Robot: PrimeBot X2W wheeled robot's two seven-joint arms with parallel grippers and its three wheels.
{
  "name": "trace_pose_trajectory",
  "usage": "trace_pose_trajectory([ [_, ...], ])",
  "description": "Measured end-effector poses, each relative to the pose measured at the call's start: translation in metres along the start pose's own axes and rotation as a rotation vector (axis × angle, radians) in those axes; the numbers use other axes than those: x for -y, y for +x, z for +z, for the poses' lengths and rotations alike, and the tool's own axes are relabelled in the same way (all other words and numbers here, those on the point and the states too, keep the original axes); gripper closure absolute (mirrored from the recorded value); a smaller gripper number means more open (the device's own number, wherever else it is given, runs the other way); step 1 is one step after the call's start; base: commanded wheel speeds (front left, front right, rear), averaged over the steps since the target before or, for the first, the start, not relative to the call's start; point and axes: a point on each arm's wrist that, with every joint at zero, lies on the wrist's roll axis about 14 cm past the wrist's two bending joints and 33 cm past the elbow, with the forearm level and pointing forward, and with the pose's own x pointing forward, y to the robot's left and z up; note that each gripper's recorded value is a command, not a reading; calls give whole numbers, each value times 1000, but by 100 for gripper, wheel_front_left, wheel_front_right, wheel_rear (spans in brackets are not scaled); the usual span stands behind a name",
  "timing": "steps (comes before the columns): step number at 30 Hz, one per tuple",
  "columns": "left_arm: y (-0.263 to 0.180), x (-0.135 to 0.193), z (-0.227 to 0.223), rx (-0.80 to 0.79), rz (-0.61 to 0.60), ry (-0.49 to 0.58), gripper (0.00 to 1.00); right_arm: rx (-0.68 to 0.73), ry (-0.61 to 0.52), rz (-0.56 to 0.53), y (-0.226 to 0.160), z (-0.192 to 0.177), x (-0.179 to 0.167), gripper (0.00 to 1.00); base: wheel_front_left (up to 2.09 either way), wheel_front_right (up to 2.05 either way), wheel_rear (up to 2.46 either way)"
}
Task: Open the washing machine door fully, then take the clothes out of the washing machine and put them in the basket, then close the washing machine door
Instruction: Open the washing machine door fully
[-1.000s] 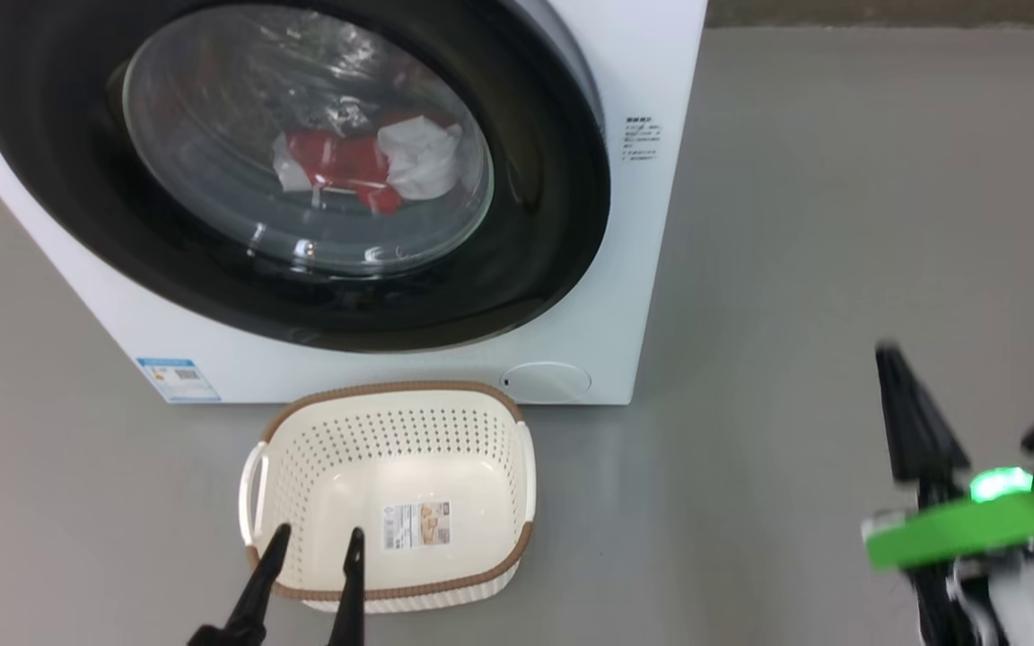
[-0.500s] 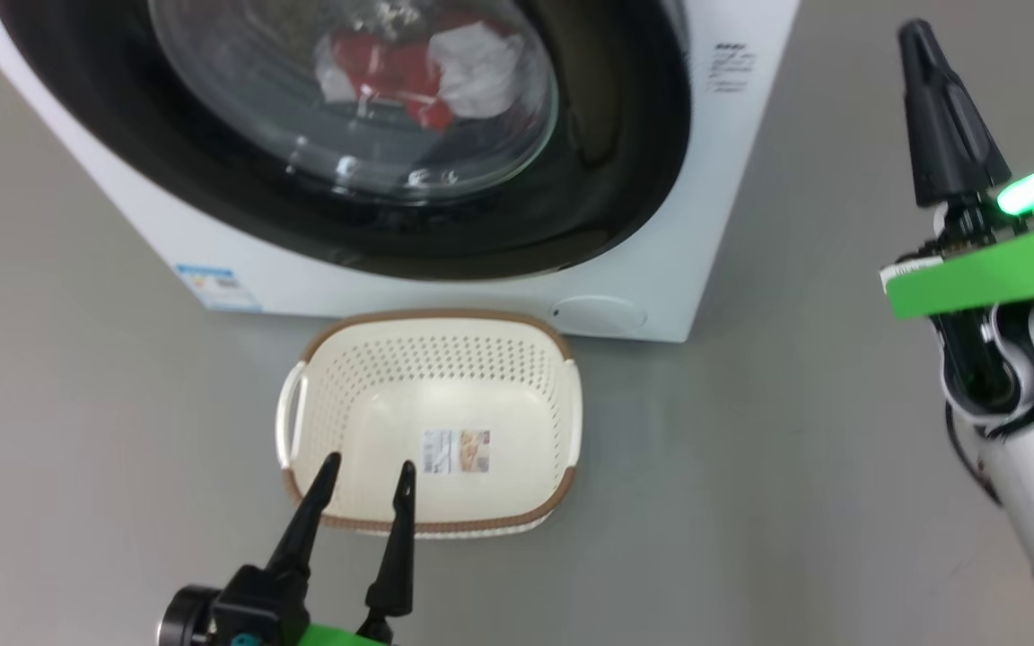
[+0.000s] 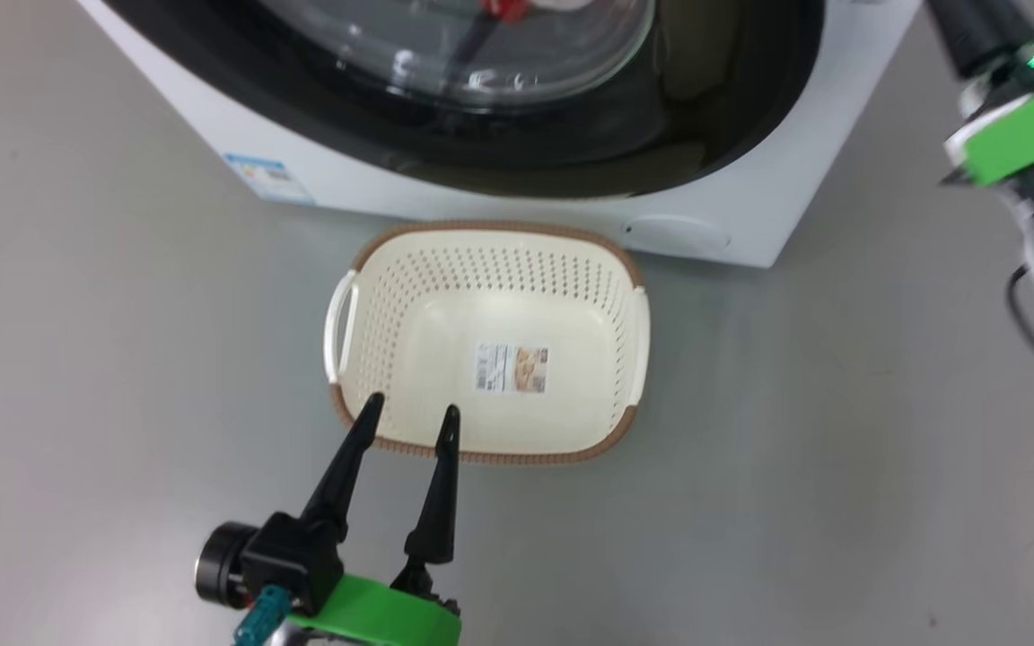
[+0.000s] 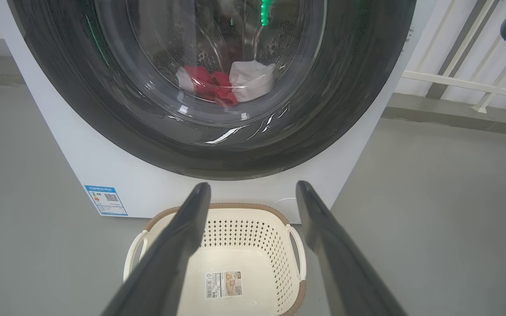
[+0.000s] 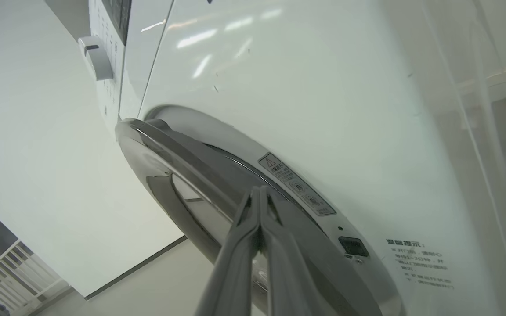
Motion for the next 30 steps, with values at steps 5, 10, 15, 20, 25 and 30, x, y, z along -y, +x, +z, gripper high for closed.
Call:
trace_pose_trajectory([
  [5,11,-3,-5,-12,10,-1,0,-127,181,27,17,-11,10,100,0,0,0],
  [10,18,-6,-13,-35,20,5,0,-277,274,17,23,-36,30,100,0,0,0],
  [15,22,-9,-22,-58,26,13,0,-335,325,24,33,-46,40,100,0,0,0],
  [20,28,-12,-26,-66,31,11,0,-362,356,26,38,-54,49,100,0,0,0],
  [25,30,-13,-24,-62,41,9,0,-410,358,38,36,-64,45,100,0,0,0],
  [30,28,-12,-13,-33,36,7,0,-448,322,42,27,-69,33,100,0,0,0],
])
